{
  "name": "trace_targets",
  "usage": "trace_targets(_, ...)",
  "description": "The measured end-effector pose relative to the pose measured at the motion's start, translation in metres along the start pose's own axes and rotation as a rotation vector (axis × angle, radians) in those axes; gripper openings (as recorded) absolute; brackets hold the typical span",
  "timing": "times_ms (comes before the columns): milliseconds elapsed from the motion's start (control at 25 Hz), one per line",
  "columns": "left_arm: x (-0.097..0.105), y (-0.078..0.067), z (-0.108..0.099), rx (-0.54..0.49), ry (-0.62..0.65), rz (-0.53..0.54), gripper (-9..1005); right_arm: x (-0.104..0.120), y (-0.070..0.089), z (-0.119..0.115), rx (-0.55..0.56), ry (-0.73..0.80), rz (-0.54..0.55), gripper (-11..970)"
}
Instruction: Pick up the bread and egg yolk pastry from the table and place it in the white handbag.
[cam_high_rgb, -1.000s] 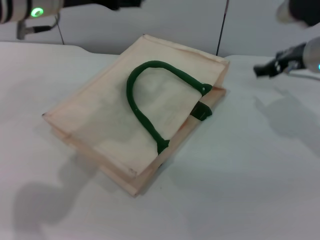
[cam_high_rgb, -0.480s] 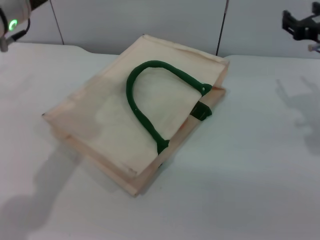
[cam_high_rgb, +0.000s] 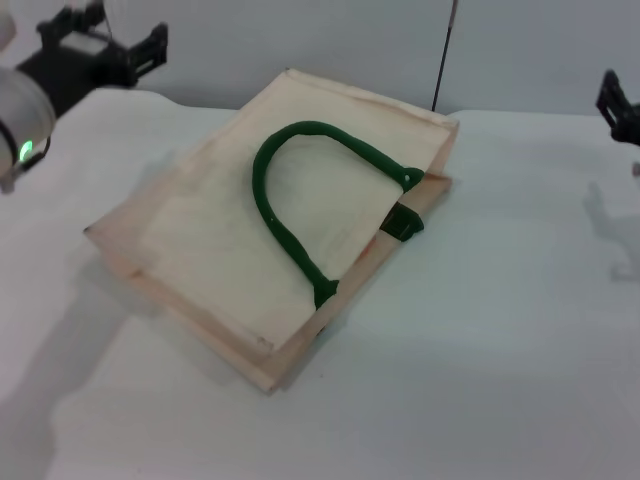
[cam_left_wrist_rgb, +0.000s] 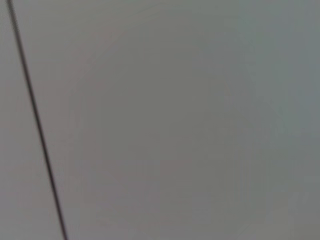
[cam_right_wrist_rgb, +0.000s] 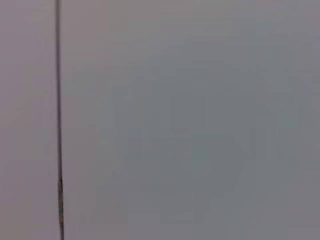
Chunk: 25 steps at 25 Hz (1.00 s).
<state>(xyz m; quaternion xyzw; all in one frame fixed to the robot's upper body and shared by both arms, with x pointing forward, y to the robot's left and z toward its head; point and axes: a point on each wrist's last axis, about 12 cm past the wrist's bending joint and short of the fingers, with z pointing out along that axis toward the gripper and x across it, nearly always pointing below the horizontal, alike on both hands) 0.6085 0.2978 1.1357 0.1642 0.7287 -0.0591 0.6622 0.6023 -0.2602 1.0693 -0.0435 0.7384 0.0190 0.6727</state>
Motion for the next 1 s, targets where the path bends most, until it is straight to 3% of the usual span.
trace_targets(120, 0.019, 0.002, -0.003, -0.025, 0.018, -0.007, 842, 0.014, -0.006, -0.01, 0.003, -0.027, 0.056, 697)
trace_targets(400, 0.041, 0.001, -0.013, -0.023, -0.019, 0.017, 826, 0.032, -0.017, -0.03, -0.024, -0.077, 0.134, 697)
trace_targets(640, 0.06, 0.002, -0.023, -0.055, -0.018, 0.018, 809, 0.035, -0.022, -0.033, -0.027, -0.089, 0.11, 697)
trace_targets(1000, 0.063, -0.001, -0.023, -0.044, -0.015, 0.042, 790, 0.036, -0.024, -0.03, -0.027, -0.073, 0.082, 697)
